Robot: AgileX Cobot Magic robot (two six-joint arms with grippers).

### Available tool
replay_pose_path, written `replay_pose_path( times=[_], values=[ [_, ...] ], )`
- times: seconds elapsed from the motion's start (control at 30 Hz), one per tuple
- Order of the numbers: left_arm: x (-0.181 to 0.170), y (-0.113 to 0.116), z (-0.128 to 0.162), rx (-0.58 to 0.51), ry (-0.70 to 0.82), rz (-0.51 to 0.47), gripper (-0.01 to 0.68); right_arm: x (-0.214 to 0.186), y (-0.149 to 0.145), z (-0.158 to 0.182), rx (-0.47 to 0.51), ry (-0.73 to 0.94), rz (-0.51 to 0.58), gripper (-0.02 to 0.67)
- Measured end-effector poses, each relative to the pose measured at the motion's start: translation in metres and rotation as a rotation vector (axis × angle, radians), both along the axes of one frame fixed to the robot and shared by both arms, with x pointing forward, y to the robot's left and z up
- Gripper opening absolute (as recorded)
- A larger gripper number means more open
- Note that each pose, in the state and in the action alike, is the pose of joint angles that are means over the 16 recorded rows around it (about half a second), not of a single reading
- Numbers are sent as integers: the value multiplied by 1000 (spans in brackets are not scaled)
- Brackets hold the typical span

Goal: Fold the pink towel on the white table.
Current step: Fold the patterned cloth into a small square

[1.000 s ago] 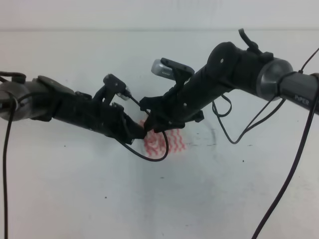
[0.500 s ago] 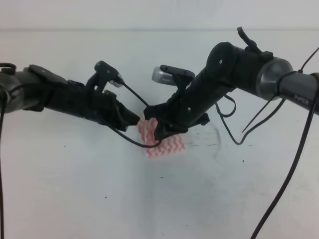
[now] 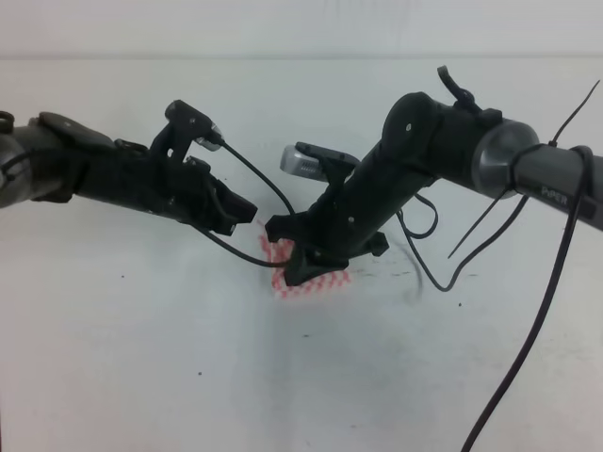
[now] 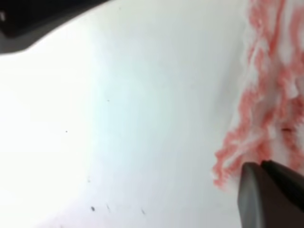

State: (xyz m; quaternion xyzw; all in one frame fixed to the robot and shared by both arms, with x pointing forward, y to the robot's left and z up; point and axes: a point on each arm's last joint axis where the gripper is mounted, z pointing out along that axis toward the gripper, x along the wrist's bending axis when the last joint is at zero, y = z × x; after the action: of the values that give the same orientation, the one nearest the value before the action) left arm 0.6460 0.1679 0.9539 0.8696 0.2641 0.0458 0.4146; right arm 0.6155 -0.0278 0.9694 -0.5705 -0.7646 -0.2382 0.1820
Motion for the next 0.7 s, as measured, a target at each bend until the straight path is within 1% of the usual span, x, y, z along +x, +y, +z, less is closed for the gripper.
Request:
replay_pose_path(
  times=[0.5, 0.7],
  values=[
    [-2, -3, 3, -35, 13, -4, -1, 0, 2, -13, -16, 37, 11, -18],
    [-3, -5, 4, -53, 28, -18, -1, 1, 3, -9, -9, 32, 14, -18]
  ],
)
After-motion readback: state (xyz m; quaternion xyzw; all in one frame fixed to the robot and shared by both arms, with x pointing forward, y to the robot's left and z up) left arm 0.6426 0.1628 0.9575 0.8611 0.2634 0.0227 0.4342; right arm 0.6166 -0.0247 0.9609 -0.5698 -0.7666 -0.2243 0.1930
